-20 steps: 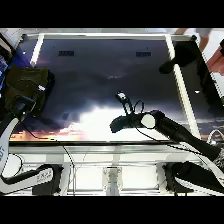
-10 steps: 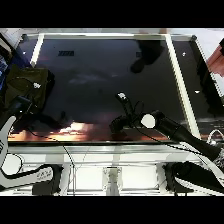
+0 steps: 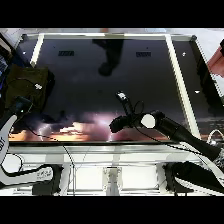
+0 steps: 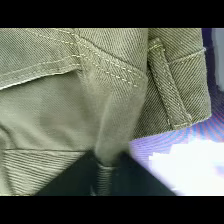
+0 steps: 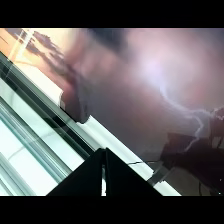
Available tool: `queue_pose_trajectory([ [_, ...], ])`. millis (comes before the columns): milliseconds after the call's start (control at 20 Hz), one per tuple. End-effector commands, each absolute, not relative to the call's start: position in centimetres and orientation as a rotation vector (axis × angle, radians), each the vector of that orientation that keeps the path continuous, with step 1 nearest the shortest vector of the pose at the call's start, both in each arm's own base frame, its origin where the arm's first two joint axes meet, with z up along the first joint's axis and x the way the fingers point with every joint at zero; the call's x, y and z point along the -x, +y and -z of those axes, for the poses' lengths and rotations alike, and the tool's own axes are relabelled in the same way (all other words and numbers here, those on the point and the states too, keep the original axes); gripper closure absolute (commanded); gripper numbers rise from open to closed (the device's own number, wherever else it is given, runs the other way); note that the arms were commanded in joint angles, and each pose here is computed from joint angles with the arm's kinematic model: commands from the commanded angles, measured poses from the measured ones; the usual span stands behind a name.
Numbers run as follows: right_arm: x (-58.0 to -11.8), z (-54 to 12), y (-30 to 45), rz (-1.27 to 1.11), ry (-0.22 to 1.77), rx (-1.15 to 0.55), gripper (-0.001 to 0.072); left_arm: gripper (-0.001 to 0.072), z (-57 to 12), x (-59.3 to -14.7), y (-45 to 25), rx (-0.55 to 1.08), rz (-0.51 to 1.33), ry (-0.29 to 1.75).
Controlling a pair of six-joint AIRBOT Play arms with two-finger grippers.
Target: Fold the clothes and pants, and hang the long-sleeved shirts on hangers.
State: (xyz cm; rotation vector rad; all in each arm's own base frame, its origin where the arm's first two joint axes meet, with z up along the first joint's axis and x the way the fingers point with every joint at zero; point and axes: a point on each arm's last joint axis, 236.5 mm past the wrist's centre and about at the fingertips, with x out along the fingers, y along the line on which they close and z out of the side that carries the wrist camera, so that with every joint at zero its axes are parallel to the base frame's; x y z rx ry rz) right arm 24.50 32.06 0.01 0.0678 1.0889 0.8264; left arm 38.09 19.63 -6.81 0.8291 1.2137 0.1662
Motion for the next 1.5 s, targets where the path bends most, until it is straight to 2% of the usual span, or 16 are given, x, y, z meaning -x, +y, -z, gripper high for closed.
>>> queue_pose_trajectory([
  [0,-24.5,0.0,32.1,-0.826,1.089,-0.068,0.0692,0.0644,5.0,-37.7,20.3,-0.839,-0.206,1.217],
  [150,-24.5,-0.2,32.0,-0.829,1.086,-0.055,0.0692,0.0644,-1.1,-39.0,20.0,-0.752,-0.293,1.080],
  [300,-24.3,-0.5,30.9,-0.841,1.117,0.041,0.0692,0.0646,-11.1,-41.2,16.3,-0.582,-0.304,0.818],
  [450,-24.7,-1.9,28.6,-0.829,1.116,0.190,0.0692,0.0647,-19.2,-41.7,7.5,-0.466,-0.055,0.702],
  [650,-26.8,-6.5,23.4,-0.727,1.008,0.271,0.0692,0.0648,-26.2,-39.1,-5.7,-0.366,0.351,0.670],
  [800,-26.8,-9.0,18.6,-0.631,0.985,0.283,0.0692,0.0647,-26.5,-36.0,-13.3,-0.370,0.630,0.763],
  [1000,-25.2,-10.3,15.6,-0.585,0.995,0.271,0.0691,0.0647,-22.8,-35.0,-20.8,-0.440,0.829,0.845],
  [1050,-24.9,-10.5,15.9,-0.600,0.982,0.257,0.0666,0.0646,-21.5,-35.0,-22.3,-0.454,0.859,0.876],
  [1150,-24.5,-10.3,18.2,-0.675,0.947,0.204,0.0432,0.0645,-18.9,-34.8,-24.7,-0.467,0.896,0.942],
  [1250,-24.8,-9.5,20.1,-0.736,0.875,0.225,0.0187,0.0645,-17.1,-34.3,-26.6,-0.481,0.930,0.984],
  [1300,-25.0,-8.6,20.6,-0.751,0.853,0.250,0.0151,0.0645,-16.7,-34.0,-27.3,-0.491,0.946,0.991],
  [1450,-24.2,-5.5,22.9,-0.806,0.864,0.254,0.0151,0.0645,-16.4,-33.6,-27.7,-0.515,0.951,0.992],
])
